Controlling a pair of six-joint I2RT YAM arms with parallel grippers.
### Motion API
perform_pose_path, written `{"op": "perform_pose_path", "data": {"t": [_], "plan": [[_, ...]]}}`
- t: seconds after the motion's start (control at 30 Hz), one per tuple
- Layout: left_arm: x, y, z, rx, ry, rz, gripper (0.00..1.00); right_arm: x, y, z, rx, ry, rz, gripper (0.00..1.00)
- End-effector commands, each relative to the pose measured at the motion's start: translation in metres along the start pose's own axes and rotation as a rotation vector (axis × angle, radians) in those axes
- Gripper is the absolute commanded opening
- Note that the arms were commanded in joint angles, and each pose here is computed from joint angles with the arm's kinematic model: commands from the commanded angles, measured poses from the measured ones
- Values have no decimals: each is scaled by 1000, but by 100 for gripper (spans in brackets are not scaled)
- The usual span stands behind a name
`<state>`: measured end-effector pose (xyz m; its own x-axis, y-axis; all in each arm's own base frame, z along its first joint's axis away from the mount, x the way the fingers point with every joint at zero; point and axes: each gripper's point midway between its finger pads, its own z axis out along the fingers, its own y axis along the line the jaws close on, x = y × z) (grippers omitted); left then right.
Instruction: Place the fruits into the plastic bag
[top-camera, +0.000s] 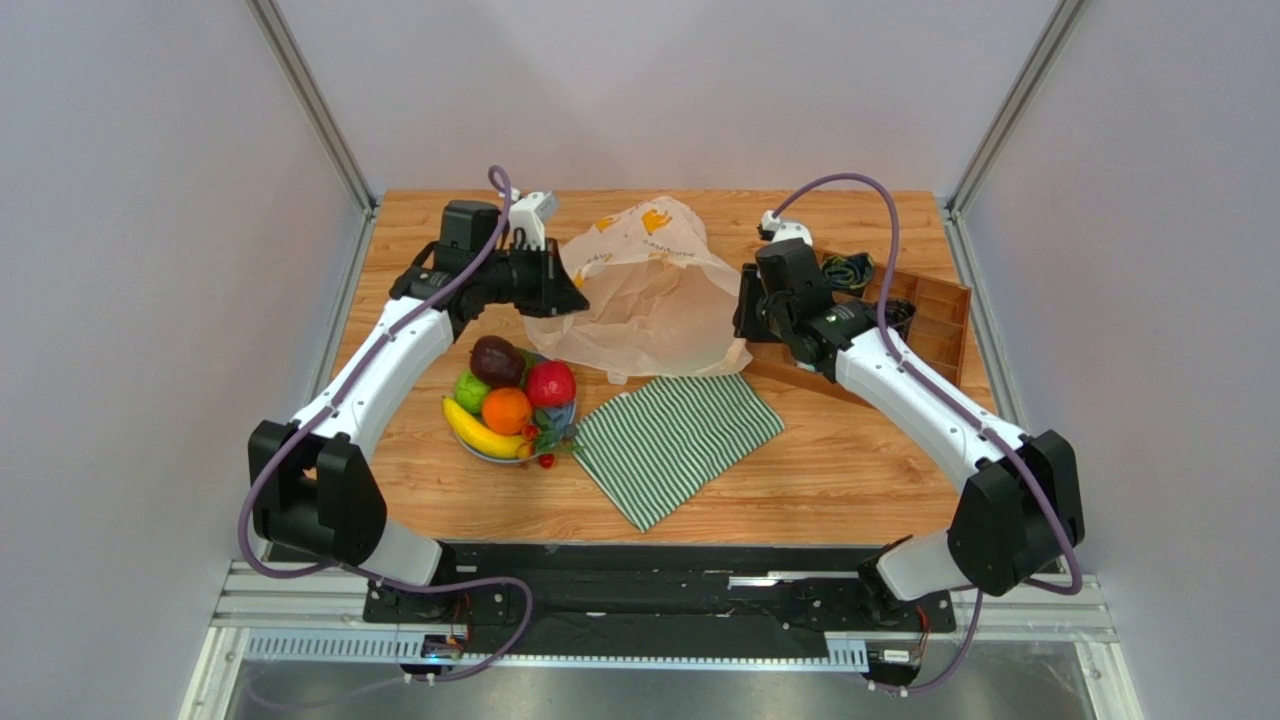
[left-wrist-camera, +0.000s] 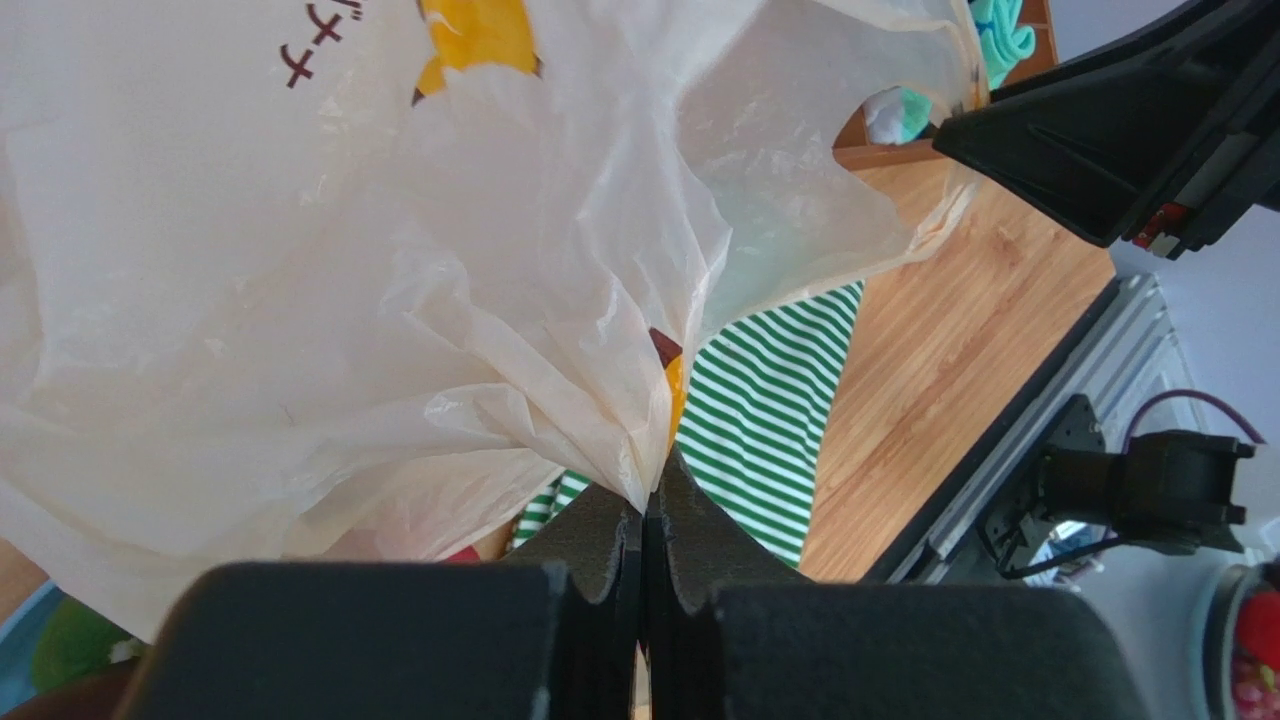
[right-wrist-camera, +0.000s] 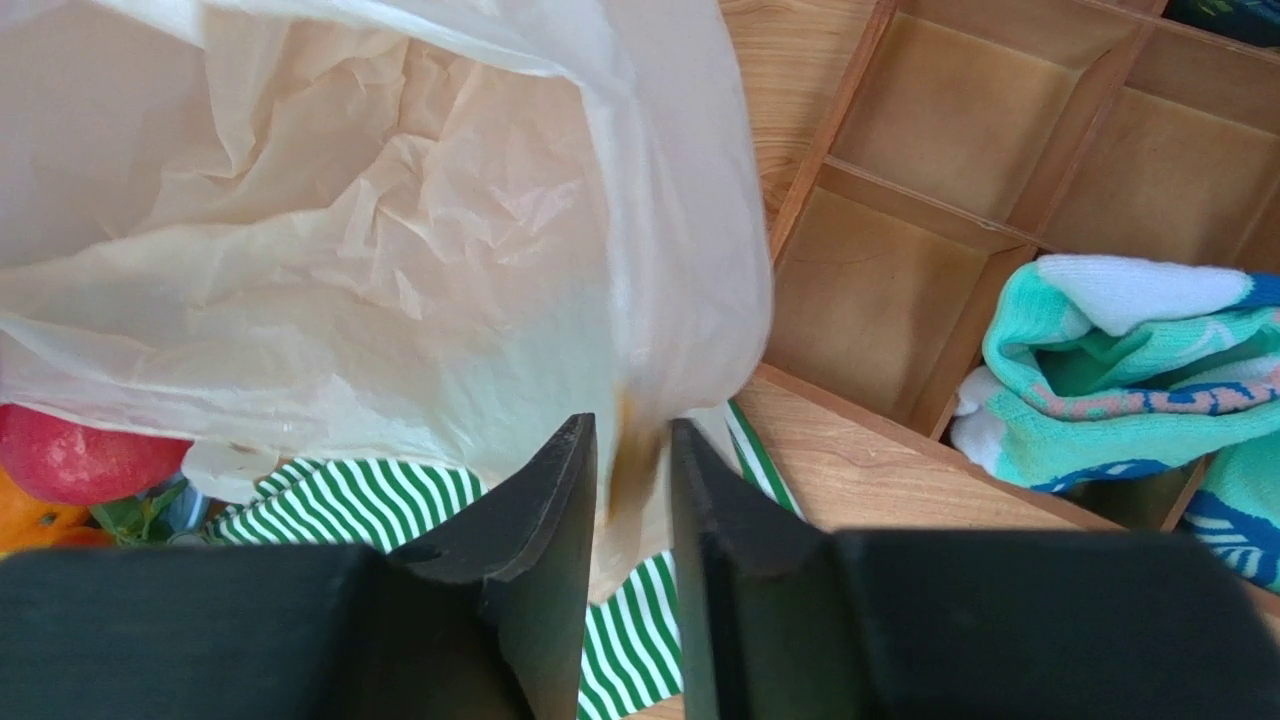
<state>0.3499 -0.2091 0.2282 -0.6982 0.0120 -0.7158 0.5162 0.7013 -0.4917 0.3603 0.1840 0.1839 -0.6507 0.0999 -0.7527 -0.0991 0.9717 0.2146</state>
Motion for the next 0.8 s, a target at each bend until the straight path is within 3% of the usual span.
{"op": "perform_pose_path", "data": {"t": [0.0,0.37,0.53,0.7,0.77], "plan": [[-29,-9,-14,87,-91,-7,0,-23,16,-4,-48,-49,4,36],[-47,-13,-23,108,-113,-6,0,-55,34,-50,-137,-188,-14,75],[-65,-5,-35,58,-130,-3,0,-71,86,-103,-324,-330,-63,80],[-70,6,-37,69,-115,-22,0,-40,164,-112,-518,-302,-140,82],[-68,9,-38,73,-114,-32,0,-23,187,-96,-537,-251,-169,82]]}}
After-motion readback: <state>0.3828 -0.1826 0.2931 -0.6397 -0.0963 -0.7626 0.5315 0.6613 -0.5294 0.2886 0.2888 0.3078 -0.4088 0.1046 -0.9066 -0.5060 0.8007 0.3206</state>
